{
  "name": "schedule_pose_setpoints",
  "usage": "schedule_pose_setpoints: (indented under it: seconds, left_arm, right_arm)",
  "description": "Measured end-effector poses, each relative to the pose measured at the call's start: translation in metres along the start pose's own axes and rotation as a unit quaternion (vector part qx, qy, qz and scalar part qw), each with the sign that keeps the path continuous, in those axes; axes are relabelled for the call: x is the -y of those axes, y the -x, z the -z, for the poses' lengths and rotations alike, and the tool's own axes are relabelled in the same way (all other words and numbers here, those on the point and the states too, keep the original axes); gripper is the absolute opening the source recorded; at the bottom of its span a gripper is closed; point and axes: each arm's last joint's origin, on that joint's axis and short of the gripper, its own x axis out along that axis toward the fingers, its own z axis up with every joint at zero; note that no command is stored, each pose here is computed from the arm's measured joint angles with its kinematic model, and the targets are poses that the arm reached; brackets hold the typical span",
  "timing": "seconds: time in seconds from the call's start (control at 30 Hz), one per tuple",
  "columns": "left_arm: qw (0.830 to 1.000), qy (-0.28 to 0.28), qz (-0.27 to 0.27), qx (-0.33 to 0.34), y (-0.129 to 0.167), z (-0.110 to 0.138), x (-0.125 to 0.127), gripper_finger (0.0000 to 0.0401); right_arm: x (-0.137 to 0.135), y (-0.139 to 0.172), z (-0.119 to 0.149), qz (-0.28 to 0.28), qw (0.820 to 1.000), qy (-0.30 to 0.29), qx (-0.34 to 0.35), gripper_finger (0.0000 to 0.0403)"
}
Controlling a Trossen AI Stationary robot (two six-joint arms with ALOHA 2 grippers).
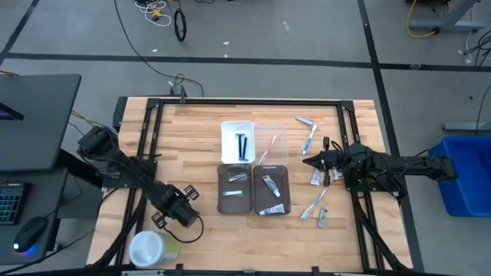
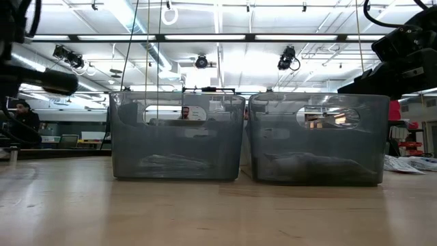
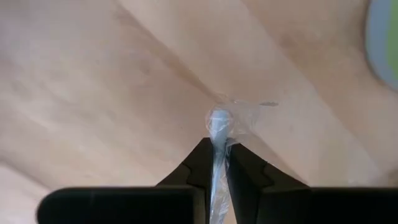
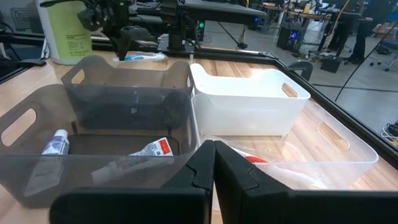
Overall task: Pick & Place Travel size toiletries
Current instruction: Put the blue toothbrush into the transparent bin
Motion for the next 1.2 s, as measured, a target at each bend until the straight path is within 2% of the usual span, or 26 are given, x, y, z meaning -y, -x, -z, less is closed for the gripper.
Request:
schedule_pose_setpoints:
  seconds: [0.23,0.47,0.93,1.2]
  left_arm:
    - [1.000,-0.003,-0.029,-0.001,0.011,-0.003,-0.016,0.0037]
    - [0.999,0.020,-0.037,0.015,0.024,-0.007,-0.035,0.0036]
    - [0.993,0.054,-0.078,0.071,0.064,-0.013,-0.086,0.0034]
    - [0.989,0.055,-0.109,0.085,0.081,-0.010,-0.109,0.0037]
  right_arm:
    - [0.000,0.000,0.000,0.000,1.000,0.000,0.000,0.0013]
    - [0.000,0.000,0.000,0.000,1.000,0.000,0.000,0.0013]
    - [0.000,0.000,0.000,0.000,1.000,0.000,0.000,0.0014]
    - [0.000,0.000,0.000,0.000,1.000,0.000,0.000,0.0014]
